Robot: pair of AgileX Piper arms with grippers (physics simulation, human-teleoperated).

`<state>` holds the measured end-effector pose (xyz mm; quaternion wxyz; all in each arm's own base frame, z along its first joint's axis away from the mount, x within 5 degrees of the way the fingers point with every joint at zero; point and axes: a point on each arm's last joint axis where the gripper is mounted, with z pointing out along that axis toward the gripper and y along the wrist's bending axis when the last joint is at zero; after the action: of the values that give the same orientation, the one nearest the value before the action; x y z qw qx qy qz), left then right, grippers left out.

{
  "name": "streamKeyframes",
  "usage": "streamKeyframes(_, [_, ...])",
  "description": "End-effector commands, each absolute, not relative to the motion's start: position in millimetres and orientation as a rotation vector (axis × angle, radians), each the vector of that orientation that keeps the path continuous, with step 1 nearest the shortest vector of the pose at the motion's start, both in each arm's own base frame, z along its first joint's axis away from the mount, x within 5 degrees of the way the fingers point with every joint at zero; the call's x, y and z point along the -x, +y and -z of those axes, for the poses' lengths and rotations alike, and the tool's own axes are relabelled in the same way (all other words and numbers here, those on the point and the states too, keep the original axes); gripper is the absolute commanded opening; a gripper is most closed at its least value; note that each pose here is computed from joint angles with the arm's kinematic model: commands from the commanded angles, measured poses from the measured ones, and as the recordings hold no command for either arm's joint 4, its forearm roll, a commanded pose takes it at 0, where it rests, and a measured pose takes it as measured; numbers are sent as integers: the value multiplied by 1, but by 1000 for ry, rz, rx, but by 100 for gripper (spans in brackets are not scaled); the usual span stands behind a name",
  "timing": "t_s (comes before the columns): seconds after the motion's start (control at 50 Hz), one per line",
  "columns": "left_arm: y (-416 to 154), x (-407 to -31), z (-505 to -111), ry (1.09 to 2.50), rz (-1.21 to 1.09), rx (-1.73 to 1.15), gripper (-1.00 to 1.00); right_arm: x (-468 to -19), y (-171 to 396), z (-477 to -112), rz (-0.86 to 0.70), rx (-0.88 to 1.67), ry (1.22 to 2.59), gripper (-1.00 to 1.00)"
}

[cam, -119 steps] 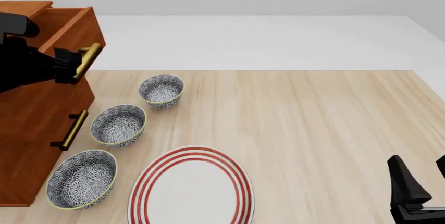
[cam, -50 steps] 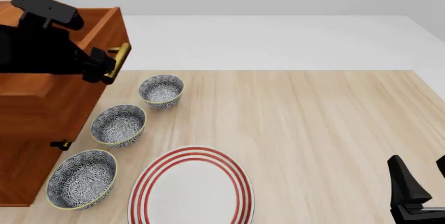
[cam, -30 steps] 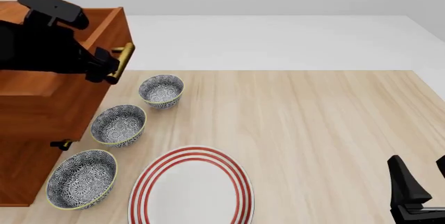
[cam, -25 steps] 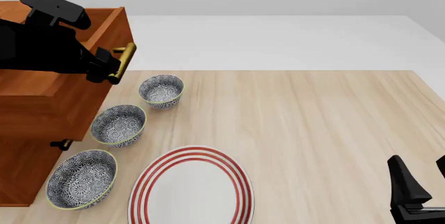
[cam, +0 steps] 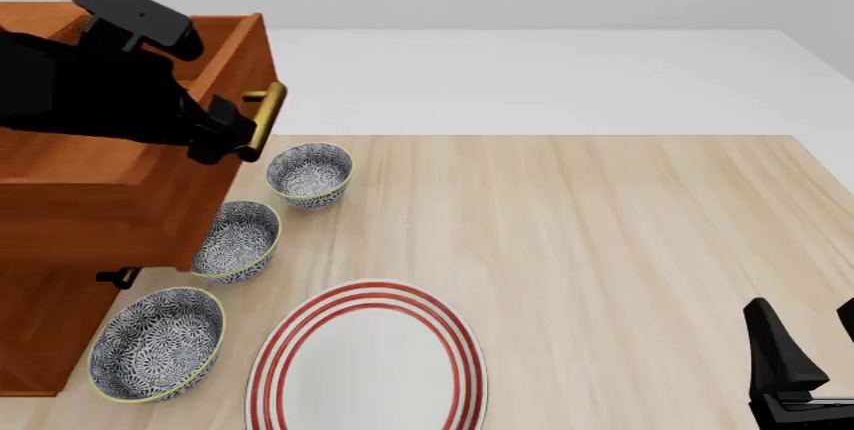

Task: Open the top drawer of the cabinet.

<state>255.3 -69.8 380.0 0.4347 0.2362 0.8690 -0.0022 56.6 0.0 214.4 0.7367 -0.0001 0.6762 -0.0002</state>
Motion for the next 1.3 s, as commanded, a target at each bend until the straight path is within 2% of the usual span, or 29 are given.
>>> streamKeyframes(0.02, [-77,-253,-369,2200,7,-656,100,-57,0,-214,1,0,1485,100])
streamKeyframes(0.9, [-85,-245,-379,2175,37,-673,100,-57,0,-214,0,0,1485,100])
streamKeyframes(1.3, [-85,-240,-407,2115,32,-676,100,-57,0,-214,0,0,1485,100])
